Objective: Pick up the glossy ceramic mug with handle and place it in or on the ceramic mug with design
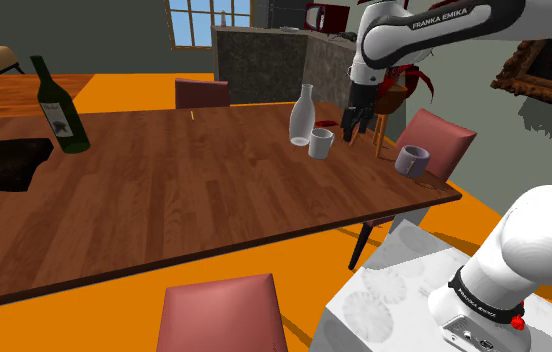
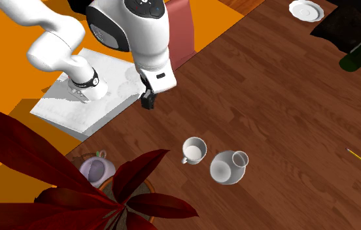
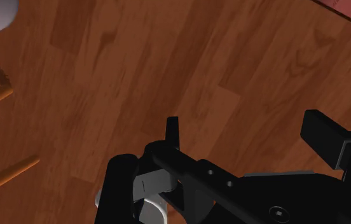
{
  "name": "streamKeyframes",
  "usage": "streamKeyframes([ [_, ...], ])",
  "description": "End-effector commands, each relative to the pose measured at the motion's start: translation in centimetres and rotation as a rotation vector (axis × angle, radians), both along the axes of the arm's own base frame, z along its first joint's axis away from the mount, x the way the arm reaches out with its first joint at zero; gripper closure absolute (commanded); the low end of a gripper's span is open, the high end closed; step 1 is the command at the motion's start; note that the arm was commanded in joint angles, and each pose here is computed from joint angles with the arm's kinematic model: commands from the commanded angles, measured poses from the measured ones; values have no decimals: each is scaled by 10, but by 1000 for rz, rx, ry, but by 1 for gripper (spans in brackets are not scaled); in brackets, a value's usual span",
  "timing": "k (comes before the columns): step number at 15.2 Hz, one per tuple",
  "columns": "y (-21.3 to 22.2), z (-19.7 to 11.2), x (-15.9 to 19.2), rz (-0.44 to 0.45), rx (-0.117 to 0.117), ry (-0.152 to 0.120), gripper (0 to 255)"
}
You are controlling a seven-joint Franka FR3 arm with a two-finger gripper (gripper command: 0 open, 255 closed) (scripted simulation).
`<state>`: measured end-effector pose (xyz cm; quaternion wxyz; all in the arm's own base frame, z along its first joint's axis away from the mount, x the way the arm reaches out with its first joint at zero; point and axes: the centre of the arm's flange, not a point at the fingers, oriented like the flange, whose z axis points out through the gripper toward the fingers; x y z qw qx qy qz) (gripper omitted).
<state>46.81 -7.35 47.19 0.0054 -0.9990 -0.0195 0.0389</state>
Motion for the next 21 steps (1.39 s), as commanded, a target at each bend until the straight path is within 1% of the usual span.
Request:
streamKeyframes([
  [1, -6, -11, 25, 1, -9, -8, 0],
  [14, -50, -78, 166, 4, -65, -57, 0],
  [15, -52, -80, 172, 4, -67, -59, 0],
  [21, -54, -112, 171, 4, -67, -59, 0],
])
